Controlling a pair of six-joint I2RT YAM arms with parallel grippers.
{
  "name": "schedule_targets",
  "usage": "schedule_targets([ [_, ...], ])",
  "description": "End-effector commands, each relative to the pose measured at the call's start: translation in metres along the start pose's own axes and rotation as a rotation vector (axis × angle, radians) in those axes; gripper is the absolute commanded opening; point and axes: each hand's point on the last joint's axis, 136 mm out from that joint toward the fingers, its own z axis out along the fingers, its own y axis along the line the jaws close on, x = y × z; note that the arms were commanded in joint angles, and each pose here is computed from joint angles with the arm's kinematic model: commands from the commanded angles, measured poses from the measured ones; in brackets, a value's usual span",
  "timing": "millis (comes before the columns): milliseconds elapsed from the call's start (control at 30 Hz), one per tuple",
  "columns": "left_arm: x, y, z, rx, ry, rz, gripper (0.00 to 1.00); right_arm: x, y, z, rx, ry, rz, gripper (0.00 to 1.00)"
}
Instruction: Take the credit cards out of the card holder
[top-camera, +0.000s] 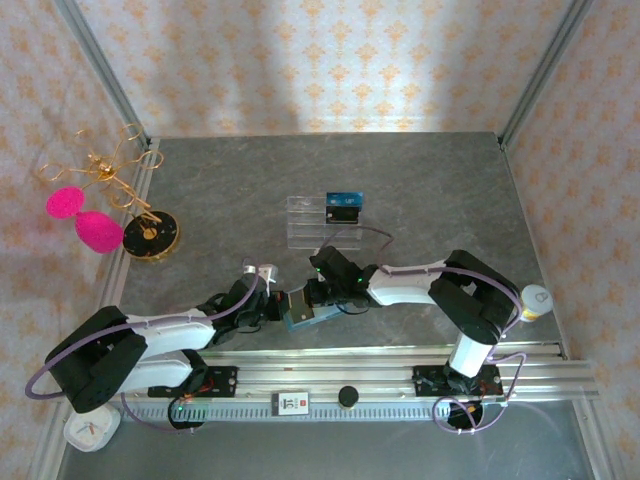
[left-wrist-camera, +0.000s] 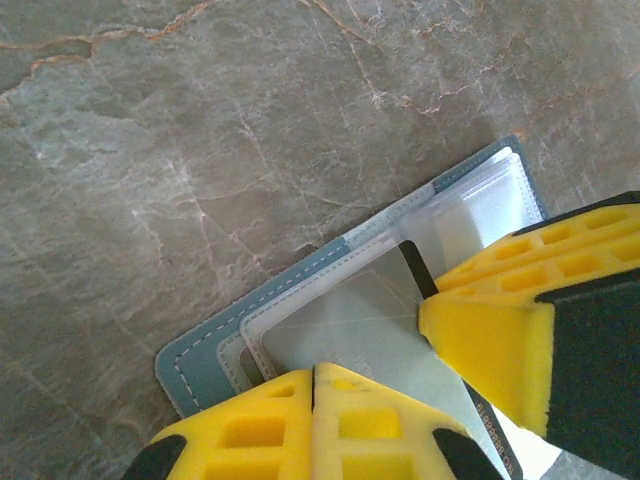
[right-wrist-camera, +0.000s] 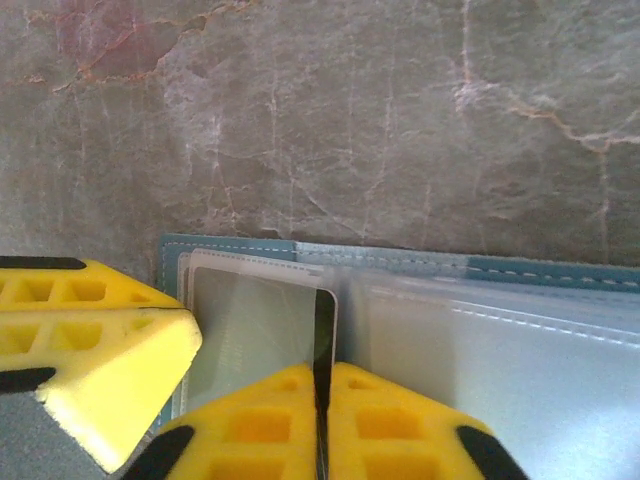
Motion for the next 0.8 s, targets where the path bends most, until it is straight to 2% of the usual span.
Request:
schedule_targets([
  [0,0.005,0.004,0.001,-0.008,0.020,0.012,0.00,0.001,0.001,-0.001,-0.008,-0.012,0.018,0.06],
  [100,0.006,0.004,0.001,-0.004,0.020,0.013,0.00,0.003,0.005,-0.003,-0.049,-0.017,0.041,0.11],
  [300,0.006,0.003,0.001,-0.002,0.023,0.016,0.00,0.004,0.008,-0.005,-0.084,-0.030,0.073,0.10],
  [467,0.006,0.003,0.002,0.000,0.023,0.016,0.00,0.000,0.011,-0.012,-0.115,-0.059,0.099,0.16],
  [533,0.006,0.003,0.002,0.001,0.023,0.015,0.00,0.000,0.011,-0.013,-0.119,-0.063,0.105,0.14],
  [700,0.007,0.002,0.002,0.007,0.025,0.014,0.00,-0.001,0.010,-0.013,-0.115,-0.066,0.106,0.00],
  [767,0.007,0.002,0.002,0.007,0.025,0.014,0.00,-0.001,0.008,-0.014,-0.108,-0.073,0.112,0.00],
])
